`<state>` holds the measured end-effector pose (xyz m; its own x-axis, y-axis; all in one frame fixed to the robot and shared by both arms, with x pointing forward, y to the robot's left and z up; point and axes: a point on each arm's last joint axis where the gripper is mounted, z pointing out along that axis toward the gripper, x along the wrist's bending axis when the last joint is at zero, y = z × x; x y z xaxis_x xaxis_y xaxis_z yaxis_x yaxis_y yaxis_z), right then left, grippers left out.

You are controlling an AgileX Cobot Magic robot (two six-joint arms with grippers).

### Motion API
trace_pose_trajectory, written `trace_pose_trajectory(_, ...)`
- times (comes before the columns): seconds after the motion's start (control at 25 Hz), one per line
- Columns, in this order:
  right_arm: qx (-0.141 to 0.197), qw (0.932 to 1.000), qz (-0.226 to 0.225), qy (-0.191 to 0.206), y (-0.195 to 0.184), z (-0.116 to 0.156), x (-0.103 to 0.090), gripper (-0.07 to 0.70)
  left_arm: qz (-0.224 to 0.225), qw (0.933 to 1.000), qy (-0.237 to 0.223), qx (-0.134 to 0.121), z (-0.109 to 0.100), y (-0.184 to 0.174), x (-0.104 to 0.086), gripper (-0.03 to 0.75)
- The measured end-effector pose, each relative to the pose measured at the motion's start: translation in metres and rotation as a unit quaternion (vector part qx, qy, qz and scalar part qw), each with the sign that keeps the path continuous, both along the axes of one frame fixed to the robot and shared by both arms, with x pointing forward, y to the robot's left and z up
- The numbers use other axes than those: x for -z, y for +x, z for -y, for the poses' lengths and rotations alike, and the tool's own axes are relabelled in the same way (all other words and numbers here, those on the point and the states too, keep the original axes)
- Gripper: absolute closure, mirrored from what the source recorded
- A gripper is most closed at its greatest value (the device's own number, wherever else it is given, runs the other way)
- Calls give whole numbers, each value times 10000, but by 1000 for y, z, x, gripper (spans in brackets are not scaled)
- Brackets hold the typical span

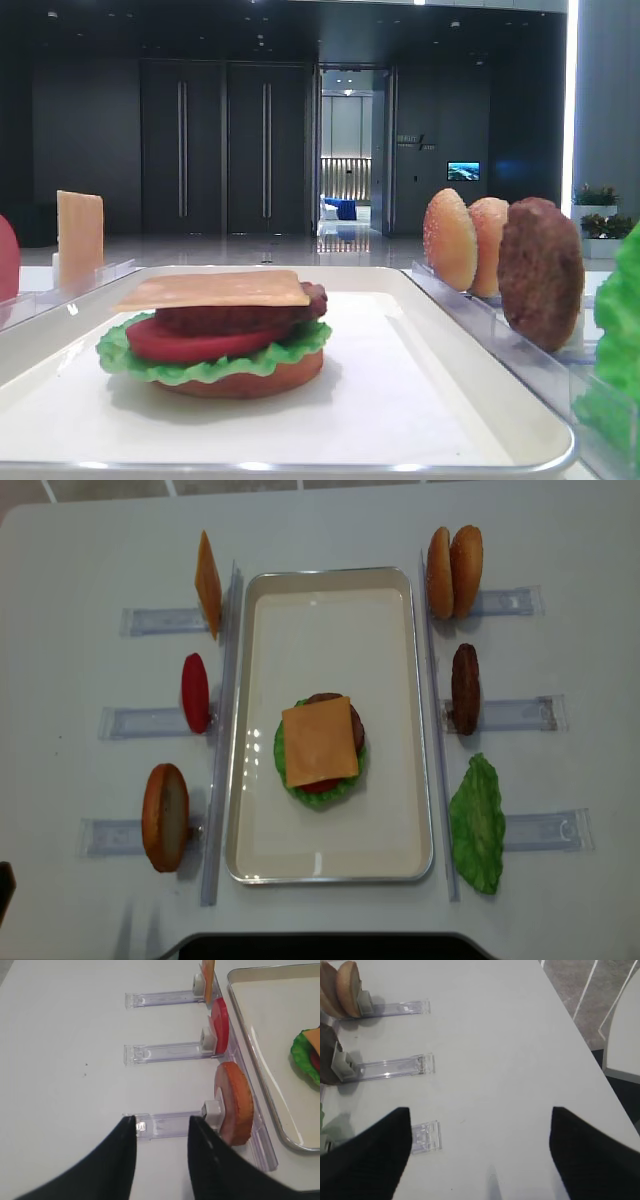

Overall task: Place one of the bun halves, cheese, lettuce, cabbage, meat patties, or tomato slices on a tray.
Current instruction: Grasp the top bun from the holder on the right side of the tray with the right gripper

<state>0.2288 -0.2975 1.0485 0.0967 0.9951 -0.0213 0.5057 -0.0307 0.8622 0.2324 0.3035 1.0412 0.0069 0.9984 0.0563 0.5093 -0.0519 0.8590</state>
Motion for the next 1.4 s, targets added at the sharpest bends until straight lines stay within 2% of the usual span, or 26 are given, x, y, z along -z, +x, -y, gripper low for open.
trace_pose_trajectory(0.2, 0, 10000, 0, 0, 0, 0, 0, 93, 0, 10000, 0, 0, 0, 0, 0, 502)
trace_pose_trajectory(0.6, 0, 10000, 0, 0, 0, 0, 0, 93, 0, 10000, 0, 0, 0, 0, 0, 555)
trace_pose_trajectory(1.28, 19, 10000, 8, 31, 0, 0, 0, 93, 0, 10000, 0, 0, 0, 0, 0, 564)
trace_pose_trajectory(1.4, -7, 9999, -136, 106, 8, 0, -3, 93, 0, 10000, 0, 0, 0, 0, 0, 564)
